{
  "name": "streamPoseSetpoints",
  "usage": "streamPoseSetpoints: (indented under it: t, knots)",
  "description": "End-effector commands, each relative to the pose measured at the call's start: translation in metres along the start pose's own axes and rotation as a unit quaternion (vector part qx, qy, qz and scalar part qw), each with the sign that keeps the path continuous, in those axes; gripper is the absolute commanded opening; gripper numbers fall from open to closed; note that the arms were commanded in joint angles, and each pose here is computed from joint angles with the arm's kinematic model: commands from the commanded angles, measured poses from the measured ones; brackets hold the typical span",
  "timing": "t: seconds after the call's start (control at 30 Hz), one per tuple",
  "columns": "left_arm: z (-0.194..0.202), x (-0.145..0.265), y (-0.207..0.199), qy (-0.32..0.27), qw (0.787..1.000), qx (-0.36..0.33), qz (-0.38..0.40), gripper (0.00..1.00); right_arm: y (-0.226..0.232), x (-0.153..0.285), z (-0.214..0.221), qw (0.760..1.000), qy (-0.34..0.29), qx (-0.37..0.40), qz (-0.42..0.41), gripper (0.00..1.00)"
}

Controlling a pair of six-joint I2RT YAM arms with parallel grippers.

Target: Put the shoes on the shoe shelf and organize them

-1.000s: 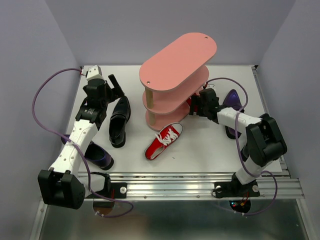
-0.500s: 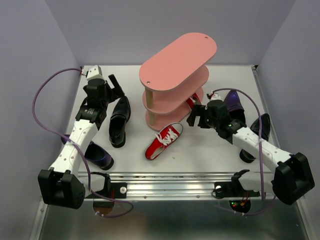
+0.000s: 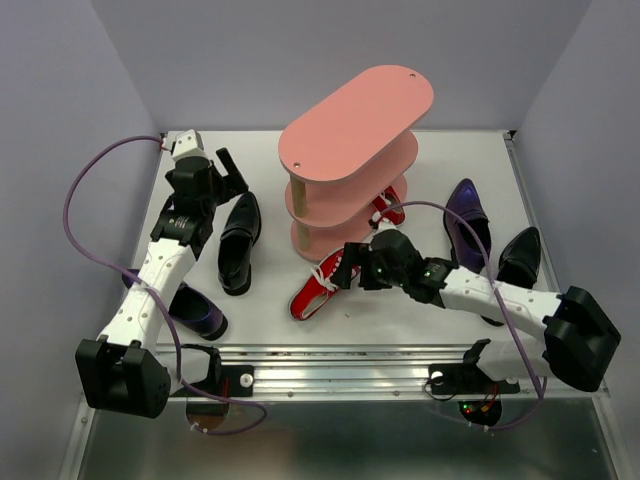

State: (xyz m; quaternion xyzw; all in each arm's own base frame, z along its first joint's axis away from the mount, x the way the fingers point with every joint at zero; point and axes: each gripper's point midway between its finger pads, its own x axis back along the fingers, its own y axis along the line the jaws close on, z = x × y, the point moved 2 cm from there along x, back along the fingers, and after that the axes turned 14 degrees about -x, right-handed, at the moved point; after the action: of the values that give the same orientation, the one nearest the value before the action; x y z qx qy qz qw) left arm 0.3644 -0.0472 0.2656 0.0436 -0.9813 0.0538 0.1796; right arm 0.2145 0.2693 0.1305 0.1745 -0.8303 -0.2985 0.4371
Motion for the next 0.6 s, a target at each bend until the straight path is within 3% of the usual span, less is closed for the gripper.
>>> streamPoseSetpoints:
  t: [0.0, 0.13, 0.23, 0.43, 0.57]
  knots:
    - [-0.028, 0.01, 0.001, -0.038, 0.999, 0.004, -0.001, 0.99, 0.018, -0.015, 0.012, 0.998, 0.007, -0.048, -0.036, 1.0]
    - [-0.027, 0.013, 0.0, -0.039, 0.999, 0.004, 0.003, 0.99, 0.021, -0.029, 0.022, 0.997, 0.017, -0.061, -0.037, 0.98]
    - [-0.025, 0.012, -0.001, -0.038, 0.999, 0.005, 0.006, 0.99, 0.017, -0.038, 0.026, 0.997, 0.017, -0.065, -0.03, 0.89]
    - [-0.022, 0.009, -0.005, -0.035, 0.999, 0.009, 0.019, 0.99, 0.007, -0.047, 0.023, 0.998, -0.002, -0.064, -0.011, 0.52]
    - [-0.022, 0.01, -0.005, -0.036, 0.999, 0.009, 0.019, 0.99, -0.002, -0.043, 0.011, 0.998, -0.036, -0.041, 0.019, 0.19]
